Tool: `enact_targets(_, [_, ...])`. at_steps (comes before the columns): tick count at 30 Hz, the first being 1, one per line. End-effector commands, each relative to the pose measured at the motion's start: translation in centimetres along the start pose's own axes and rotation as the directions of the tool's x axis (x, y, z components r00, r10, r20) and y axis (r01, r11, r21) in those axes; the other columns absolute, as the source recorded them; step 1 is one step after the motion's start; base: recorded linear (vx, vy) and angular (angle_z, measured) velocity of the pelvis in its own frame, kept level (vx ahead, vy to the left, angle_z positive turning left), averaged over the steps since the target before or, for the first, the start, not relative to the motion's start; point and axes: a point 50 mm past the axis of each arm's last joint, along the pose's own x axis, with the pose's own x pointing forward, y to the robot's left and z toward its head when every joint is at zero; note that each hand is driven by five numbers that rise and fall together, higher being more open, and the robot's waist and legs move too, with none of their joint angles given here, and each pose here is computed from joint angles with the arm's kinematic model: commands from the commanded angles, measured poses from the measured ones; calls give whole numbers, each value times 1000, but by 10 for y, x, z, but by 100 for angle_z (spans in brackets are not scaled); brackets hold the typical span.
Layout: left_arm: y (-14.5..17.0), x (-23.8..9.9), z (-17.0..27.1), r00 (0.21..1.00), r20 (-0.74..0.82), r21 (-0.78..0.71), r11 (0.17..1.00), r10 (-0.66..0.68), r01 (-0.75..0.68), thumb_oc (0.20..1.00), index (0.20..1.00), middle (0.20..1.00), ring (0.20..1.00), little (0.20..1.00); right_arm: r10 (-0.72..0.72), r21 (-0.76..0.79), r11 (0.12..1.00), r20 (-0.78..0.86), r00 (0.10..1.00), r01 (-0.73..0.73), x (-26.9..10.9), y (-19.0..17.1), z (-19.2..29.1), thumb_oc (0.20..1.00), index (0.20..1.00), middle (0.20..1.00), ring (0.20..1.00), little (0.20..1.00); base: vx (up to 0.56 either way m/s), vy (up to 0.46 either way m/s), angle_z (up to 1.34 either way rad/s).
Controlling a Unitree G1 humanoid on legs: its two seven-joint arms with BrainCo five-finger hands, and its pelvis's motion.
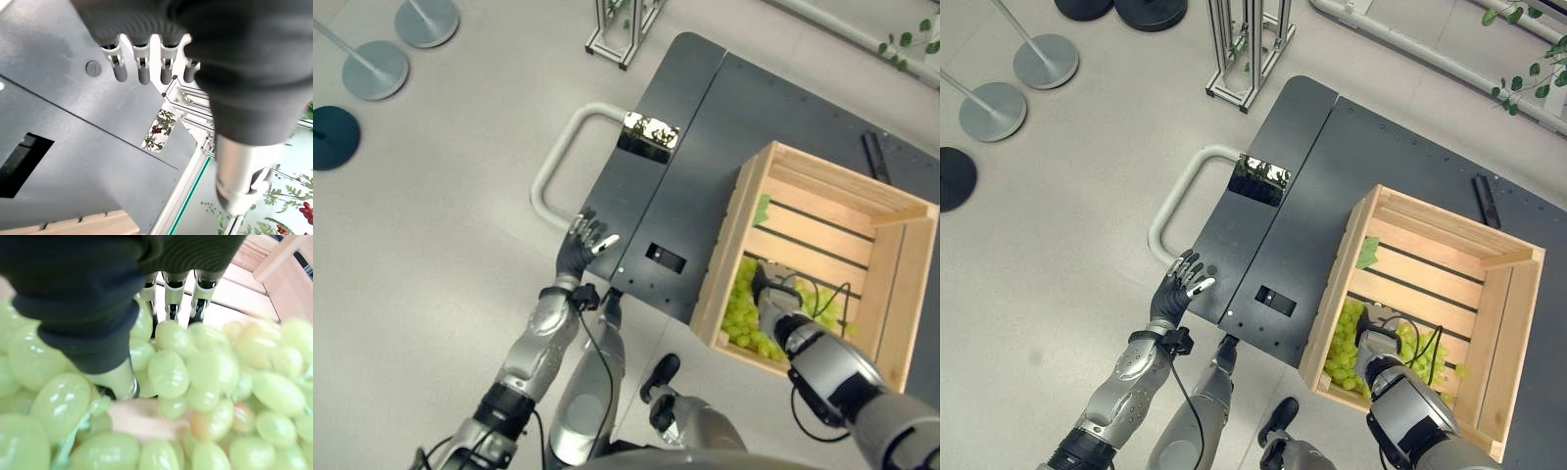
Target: Pick up the fruits from the basket on one side to the basket on the other side
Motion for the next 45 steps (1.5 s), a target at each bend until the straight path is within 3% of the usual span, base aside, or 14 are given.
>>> enact_targets(1, [-33, 2, 23, 986, 142, -102, 989, -90, 104, 1000, 1000, 1000, 1000, 1000, 186, 132, 969, 174, 967, -210, -32, 54, 44, 200, 200, 200, 200, 200, -2, 8, 3])
enact_targets(9, [-29, 1, 24, 988, 149, -124, 990, -48, 67, 1000, 1000, 1000, 1000, 1000, 157, 426, 884, 119, 980, -194, -34, 58, 39, 200, 200, 200, 200, 200, -3, 4, 0])
enact_targets(13, [-22, -1, 21, 990, 141, -125, 992, -2, 19, 1000, 1000, 1000, 1000, 1000, 151, 668, 725, 81, 985, -166, -36, 56, 45, 200, 200, 200, 200, 200, -10, 27, -1])
enact_targets(14, [-17, -3, 20, 990, 135, -125, 992, 27, -10, 1000, 1000, 1000, 1000, 1000, 147, 782, 599, 101, 984, -170, -40, 54, 56, 200, 200, 200, 200, 200, -20, 36, -1])
enact_targets(17, [-8, -3, 20, 988, 137, -118, 992, 70, -54, 1000, 1000, 1000, 1000, 1000, 126, 855, 485, 139, 982, -183, -45, 49, 67, 200, 200, 200, 200, 200, 0, 1, -2])
enact_targets(18, [1, -6, 20, 985, 133, -110, 989, 114, -100, 1000, 1000, 1000, 1000, 1000, 100, 916, 349, 176, 979, -200, -50, 45, 71, 200, 200, 200, 200, 200, -24, 20, -9])
enact_targets(20, [6, -6, 20, 983, 132, -104, 988, 131, -117, 1000, 1000, 1000, 1000, 1000, 88, 928, 304, 198, 976, -215, -52, 43, 73, 200, 200, 200, 200, 200, -15, -2, -7])
enact_targets(21, [13, -9, 19, 979, 126, -100, 984, 158, -146, 1000, 1000, 1000, 1000, 1000, 64, 954, 186, 227, 972, -235, -56, 38, 72, 200, 200, 200, 200, 200, -15, -8, -8])
enact_targets(22, [13, -9, 19, 979, 128, -100, 984, 157, -145, 1000, 1000, 1000, 1000, 1000, 62, 954, 185, 227, 972, -235, -55, 37, 72, 200, 200, 200, 200, 200, -14, -24, -17])
enact_targets(23, [20, -11, 19, 976, 124, -94, 982, 178, -167, 1000, 1000, 1000, 1000, 1000, 12, 961, 49, 274, 962, -274, -61, 27, 73, 200, 200, 200, 200, 200, -31, 2, -17])
enact_targets(24, [19, -10, 19, 976, 126, -94, 982, 176, -165, 1000, 1000, 1000, 1000, 1000, 10, 961, 48, 273, 962, -273, -60, 26, 73, 200, 200, 200, 200, 200, -14, -22, -23])
enact_targets(26, [28, -14, 17, 975, 113, -81, 979, 193, -185, 1000, 1000, 1000, 1000, 1000, -49, 946, -83, 311, 949, -314, -66, 17, 66, 200, 200, 200, 200, 200, -18, -2, -15])
enact_targets(35, [47, -18, 11, 978, 70, 0, 981, 196, -196, 1000, 1000, 1000, 1000, 1000, -261, 894, -221, 332, 907, -390, -76, -27, 35, 200, 200, 200, 200, 200, 0, 3, -9])
enact_targets(45, [58, -29, 7, 983, 45, 60, 982, 179, -182, 1000, 1000, 1000, 1000, 1000, -473, 911, -125, 294, 831, -394, -80, -84, 6, 200, 200, 200, 200, 200, 33, 4, -6])
